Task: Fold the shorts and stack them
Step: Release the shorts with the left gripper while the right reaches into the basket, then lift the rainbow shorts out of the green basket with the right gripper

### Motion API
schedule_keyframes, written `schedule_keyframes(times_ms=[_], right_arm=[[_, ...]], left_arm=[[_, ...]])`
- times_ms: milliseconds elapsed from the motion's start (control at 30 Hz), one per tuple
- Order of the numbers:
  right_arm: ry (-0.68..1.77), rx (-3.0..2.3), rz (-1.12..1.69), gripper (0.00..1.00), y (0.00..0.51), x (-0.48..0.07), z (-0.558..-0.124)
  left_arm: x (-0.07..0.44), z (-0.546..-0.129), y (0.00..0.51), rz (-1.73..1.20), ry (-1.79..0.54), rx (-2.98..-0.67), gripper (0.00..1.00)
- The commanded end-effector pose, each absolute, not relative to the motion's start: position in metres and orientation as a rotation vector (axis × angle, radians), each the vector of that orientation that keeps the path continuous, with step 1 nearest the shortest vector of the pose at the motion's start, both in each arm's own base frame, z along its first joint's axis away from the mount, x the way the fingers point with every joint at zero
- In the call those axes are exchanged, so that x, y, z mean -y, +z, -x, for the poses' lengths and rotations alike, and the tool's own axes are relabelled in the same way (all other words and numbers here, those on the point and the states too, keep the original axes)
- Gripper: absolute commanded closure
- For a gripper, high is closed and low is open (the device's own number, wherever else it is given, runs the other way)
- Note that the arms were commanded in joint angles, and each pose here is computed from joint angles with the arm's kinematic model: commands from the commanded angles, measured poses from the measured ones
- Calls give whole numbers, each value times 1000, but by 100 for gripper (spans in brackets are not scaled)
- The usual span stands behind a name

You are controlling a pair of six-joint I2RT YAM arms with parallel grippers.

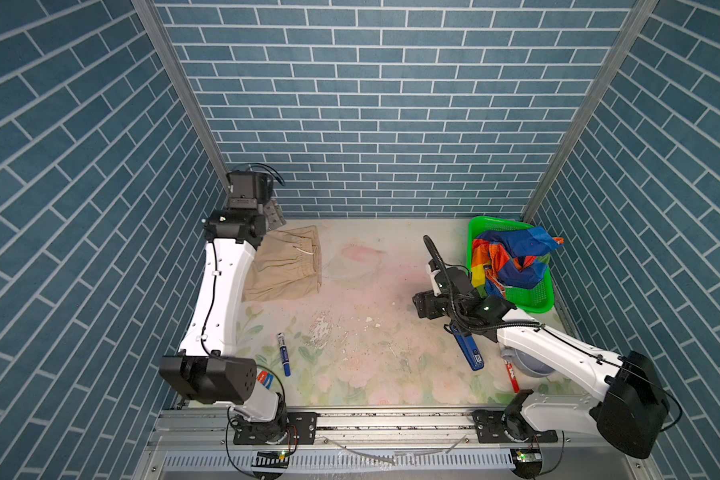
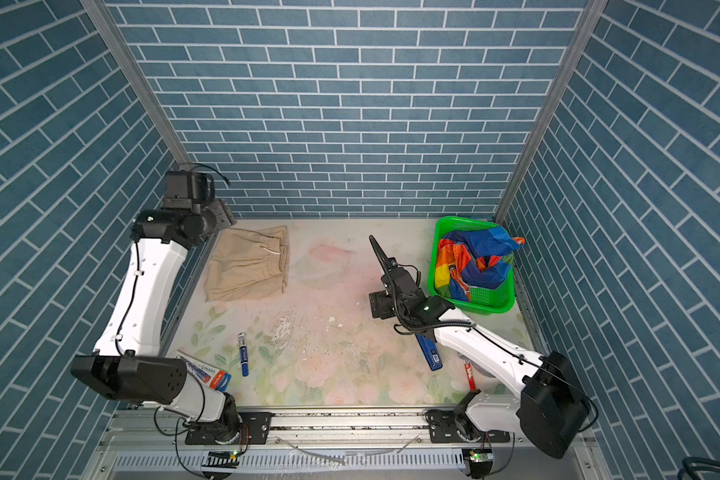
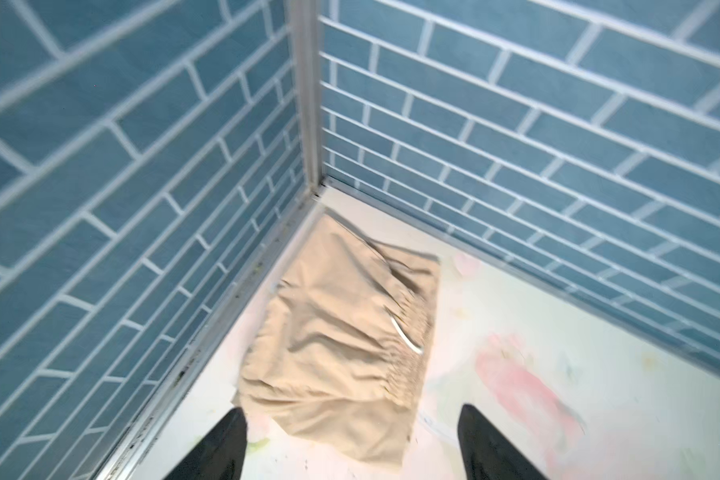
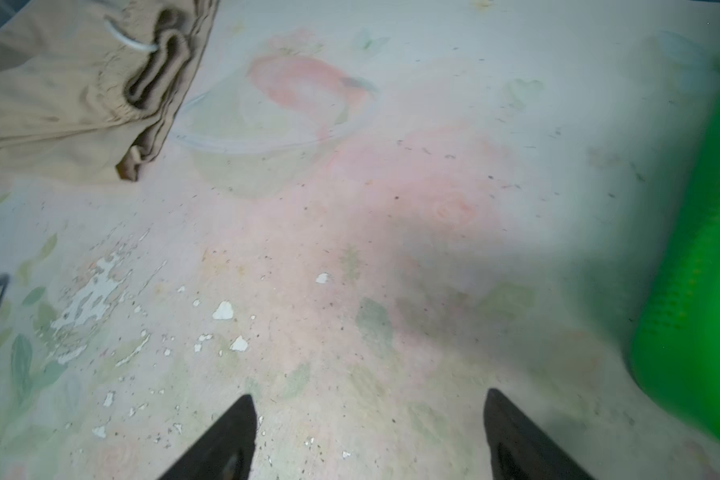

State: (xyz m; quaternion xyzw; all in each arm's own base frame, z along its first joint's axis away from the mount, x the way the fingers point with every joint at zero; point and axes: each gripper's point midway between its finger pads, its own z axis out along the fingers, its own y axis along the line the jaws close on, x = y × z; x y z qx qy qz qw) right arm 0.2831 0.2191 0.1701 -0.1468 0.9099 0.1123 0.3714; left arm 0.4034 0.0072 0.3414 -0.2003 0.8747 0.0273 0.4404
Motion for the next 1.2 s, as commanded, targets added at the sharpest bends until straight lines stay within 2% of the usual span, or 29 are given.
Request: schedule_keyframes(times_ms=[0,33,200,367,500,700,1000,1033,1067,1133,1167], right_arm=[[2,-2331,251,1,204,-164,-291],[-49,-2333,219,1,211,-152,-293],[-186,-2320,0,1,236,-90,-307],[-351,-2328,-215,1,238,-21,-319],[-343,-2416,-329,4,216,13,-332],[-256,-2505,-378,11,181,23,-373],[-282,-2555,-250,20,145,19,-443],[-271,-2552,-235,26,145,18,-450],[-254,-2554,-221,39,146,17,-455],[-226,-2553,-212,88,155,14,-464],[-213,-2541,-217,100,165,13,-466]], left_arm=[[64,-396,314,312,-109,-2172,8],[82,-386,308,261,-134,-2173,1],[122,-346,290,165,-275,-2173,0],[125,-302,298,173,-439,-2085,0],[117,-273,297,185,-505,-2059,1],[108,-255,271,181,-484,-2121,2],[103,-249,244,170,-429,-2189,1],[103,-249,240,178,-421,-2196,1],[104,-250,236,181,-426,-2203,1],[110,-253,227,194,-457,-2218,1],[113,-254,225,194,-477,-2224,1]])
